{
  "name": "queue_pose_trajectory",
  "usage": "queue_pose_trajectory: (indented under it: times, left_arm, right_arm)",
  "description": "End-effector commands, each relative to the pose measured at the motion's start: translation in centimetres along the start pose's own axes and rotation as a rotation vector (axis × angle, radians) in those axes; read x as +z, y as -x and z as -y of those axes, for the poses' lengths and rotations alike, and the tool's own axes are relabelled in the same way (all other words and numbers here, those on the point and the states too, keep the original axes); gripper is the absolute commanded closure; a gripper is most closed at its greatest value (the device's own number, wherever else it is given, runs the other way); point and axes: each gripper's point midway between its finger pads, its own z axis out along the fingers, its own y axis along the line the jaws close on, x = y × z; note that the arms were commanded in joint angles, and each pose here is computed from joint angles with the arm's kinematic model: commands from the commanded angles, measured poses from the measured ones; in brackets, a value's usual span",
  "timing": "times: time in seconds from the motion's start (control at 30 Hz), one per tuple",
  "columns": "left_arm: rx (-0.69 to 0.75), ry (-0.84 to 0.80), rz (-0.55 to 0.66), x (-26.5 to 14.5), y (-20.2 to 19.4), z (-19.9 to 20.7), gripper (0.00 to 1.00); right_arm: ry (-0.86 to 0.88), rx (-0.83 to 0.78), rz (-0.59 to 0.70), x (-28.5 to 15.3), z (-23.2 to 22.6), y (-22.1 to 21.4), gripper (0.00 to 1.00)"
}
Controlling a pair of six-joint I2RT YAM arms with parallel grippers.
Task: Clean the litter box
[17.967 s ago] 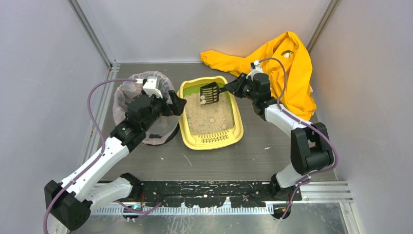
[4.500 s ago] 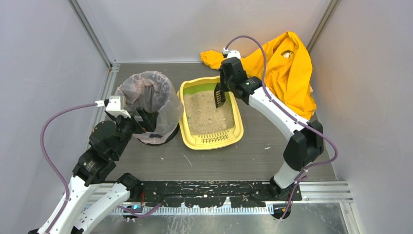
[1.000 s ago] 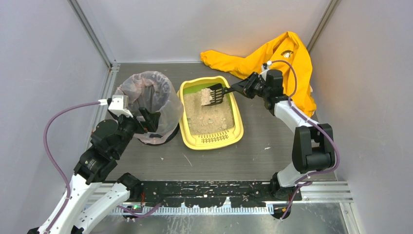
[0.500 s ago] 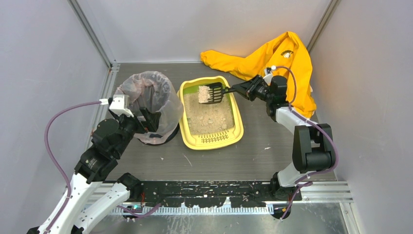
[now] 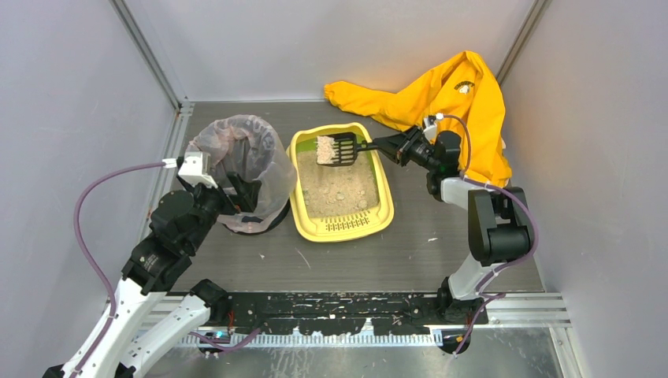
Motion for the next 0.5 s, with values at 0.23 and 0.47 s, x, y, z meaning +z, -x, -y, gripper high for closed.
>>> queue_pose_trajectory:
  times: [0.23,0.47]
  left_arm:
    - [-0.006,-0.024,0.065,-0.1,1.7,0.6,0.0]
    - [-0.001,-0.029,0.056,-0.2,1.6,0.7,0.0]
  right_arm:
    - [0.149,-0.026,-0.006,0.5,-2.8,0.3,0.99]
    - [0.25,0.048,0.023,-0.7,-3.0,1.9,0.99]
